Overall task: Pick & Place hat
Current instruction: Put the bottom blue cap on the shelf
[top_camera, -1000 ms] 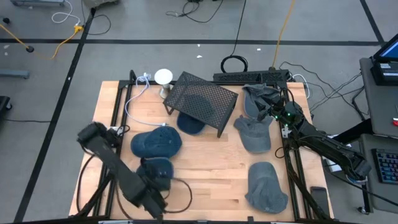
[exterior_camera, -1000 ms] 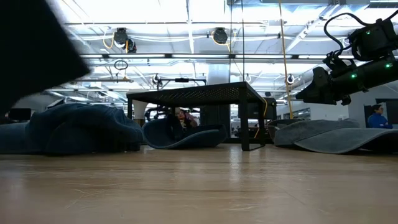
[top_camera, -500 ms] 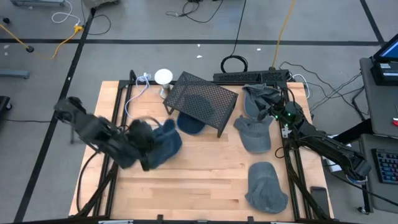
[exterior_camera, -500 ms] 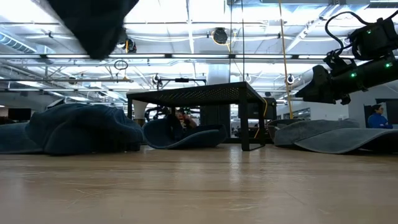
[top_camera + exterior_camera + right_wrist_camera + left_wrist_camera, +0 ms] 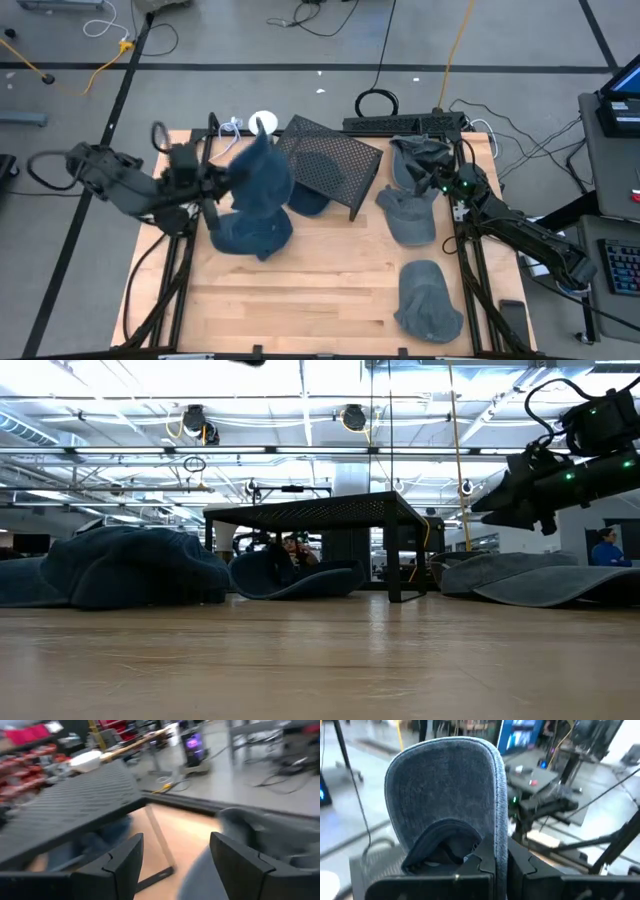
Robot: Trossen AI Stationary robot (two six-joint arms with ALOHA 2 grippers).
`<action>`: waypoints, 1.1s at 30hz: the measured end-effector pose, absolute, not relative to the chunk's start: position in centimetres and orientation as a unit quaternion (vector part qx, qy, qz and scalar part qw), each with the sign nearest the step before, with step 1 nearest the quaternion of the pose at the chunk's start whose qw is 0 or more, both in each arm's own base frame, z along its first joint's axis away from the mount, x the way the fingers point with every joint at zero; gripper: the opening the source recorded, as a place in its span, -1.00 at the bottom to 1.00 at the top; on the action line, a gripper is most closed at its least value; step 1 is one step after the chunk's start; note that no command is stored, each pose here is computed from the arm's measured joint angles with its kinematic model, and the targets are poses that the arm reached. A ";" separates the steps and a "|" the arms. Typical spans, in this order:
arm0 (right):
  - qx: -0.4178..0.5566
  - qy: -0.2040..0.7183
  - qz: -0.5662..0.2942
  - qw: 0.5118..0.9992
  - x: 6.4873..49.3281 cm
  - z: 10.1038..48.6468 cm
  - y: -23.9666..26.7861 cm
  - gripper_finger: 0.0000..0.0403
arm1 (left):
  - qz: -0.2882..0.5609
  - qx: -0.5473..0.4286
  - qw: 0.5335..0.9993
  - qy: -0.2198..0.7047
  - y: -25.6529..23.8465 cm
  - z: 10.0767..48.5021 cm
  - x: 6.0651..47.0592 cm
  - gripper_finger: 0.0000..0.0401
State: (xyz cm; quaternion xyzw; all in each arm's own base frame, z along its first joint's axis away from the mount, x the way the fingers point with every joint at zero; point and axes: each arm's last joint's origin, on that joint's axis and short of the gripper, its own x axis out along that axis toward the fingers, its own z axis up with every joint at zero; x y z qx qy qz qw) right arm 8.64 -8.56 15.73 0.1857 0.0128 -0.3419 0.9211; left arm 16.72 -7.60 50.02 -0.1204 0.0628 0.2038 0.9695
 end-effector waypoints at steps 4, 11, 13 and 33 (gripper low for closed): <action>0.224 0.001 -0.294 0.929 8.8 15.9 -8.3 0.10 | 0.205 -0.098 0.973 0.032 -6.8 51.2 16.3 -0.96; 0.239 -0.057 -0.222 0.944 9.3 19.0 -8.1 0.09 | 0.205 -0.042 0.978 -0.013 -4.5 51.4 15.2 -0.96; 0.233 -0.083 -0.216 0.945 9.4 21.1 -8.0 0.07 | 0.196 -0.036 0.979 -0.035 -3.9 50.8 14.9 -0.96; 0.439 -0.030 -0.173 0.881 10.7 41.9 -5.9 0.07 | 0.124 -0.001 0.942 -0.310 0.2 43.2 15.1 -0.96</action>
